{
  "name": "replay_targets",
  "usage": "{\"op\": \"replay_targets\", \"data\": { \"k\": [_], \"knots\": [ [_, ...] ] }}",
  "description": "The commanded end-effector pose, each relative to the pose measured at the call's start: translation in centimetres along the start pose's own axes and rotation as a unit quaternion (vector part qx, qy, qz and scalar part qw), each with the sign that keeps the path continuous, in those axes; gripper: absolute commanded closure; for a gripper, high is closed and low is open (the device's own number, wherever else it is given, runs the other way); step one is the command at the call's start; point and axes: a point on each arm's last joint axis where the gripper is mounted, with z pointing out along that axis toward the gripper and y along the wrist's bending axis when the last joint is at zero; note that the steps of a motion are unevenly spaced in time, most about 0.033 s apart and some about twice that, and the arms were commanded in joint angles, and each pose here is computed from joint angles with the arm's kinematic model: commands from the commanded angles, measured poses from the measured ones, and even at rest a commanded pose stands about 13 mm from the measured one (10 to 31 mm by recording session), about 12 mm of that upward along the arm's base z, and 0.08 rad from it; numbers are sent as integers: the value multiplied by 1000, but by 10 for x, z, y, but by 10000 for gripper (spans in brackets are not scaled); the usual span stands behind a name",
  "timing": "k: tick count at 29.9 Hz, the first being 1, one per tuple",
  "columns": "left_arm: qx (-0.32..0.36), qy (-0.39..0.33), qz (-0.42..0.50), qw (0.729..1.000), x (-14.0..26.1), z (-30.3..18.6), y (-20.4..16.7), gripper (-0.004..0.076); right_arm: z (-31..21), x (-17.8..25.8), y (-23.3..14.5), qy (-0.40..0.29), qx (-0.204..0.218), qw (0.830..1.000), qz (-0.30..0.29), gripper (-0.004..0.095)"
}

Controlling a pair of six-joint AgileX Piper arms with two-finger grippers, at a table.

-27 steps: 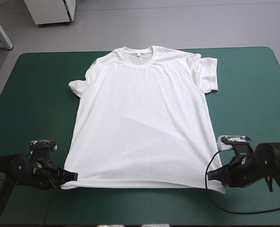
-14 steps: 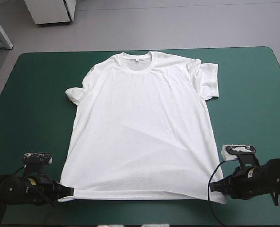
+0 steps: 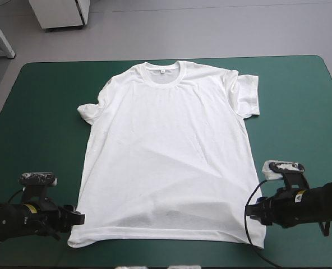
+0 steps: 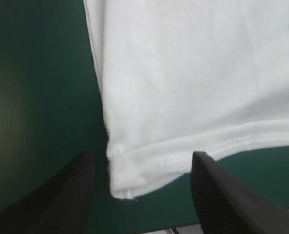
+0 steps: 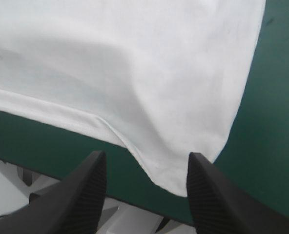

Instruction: Fold the cloth

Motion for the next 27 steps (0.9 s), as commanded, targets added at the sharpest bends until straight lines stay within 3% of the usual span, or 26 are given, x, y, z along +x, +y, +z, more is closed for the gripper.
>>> {"op": "replay_targets", "data": {
  "k": [1,5,11,16,27],
  "knots": [
    [-27,-38,2,999,-19,-32,-1,288,-38,-17,12,-71,8,997,-27,477],
    [-59,-64,4,996,-50,-52,0,288,-76,-38,18,-143,57,987,-45,476],
    [-63,-87,7,994,-109,-60,-1,288,-108,-76,30,-193,80,976,-63,477],
    [-61,-72,4,996,-159,-45,1,288,-107,-108,29,-191,109,973,-72,485],
    [-58,-26,-8,998,-235,13,10,288,-82,-137,24,-150,126,977,-85,494]
  ]
}}
